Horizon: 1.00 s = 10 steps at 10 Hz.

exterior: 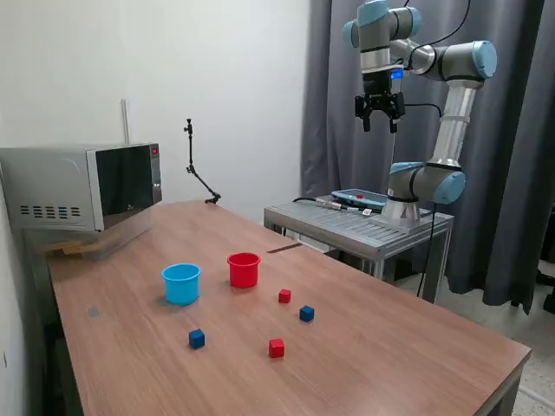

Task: Place red objects in the red bin, and blue objects in the blue bin.

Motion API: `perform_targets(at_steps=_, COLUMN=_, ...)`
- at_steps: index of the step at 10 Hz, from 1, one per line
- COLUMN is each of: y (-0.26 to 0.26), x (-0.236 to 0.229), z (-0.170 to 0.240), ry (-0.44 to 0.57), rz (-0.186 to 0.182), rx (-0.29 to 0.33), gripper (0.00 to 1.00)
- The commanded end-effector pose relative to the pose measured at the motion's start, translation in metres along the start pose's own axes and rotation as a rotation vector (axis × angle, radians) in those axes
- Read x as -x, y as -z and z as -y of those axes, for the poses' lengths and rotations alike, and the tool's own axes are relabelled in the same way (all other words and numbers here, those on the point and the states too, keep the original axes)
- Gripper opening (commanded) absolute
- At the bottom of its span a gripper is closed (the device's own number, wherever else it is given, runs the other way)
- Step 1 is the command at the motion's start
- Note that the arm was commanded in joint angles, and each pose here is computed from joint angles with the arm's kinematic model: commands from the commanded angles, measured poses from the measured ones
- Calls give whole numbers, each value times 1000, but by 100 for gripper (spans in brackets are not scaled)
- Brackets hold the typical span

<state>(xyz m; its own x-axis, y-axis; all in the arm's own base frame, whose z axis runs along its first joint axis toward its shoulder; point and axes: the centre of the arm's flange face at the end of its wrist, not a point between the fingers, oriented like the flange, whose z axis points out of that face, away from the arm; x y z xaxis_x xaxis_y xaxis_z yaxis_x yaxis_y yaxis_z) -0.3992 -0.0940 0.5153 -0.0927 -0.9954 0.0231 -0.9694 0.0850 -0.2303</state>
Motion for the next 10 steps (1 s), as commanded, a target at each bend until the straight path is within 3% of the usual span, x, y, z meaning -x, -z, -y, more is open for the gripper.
perform_targets(at_steps=1, y=2, x=0, z=-1, ry=1, rz=1, rx=7, gripper=100)
perform_targets(at_steps=10, y=-1, x=-1, z=0, ry=13, rz=1, rx=6, gripper=100)
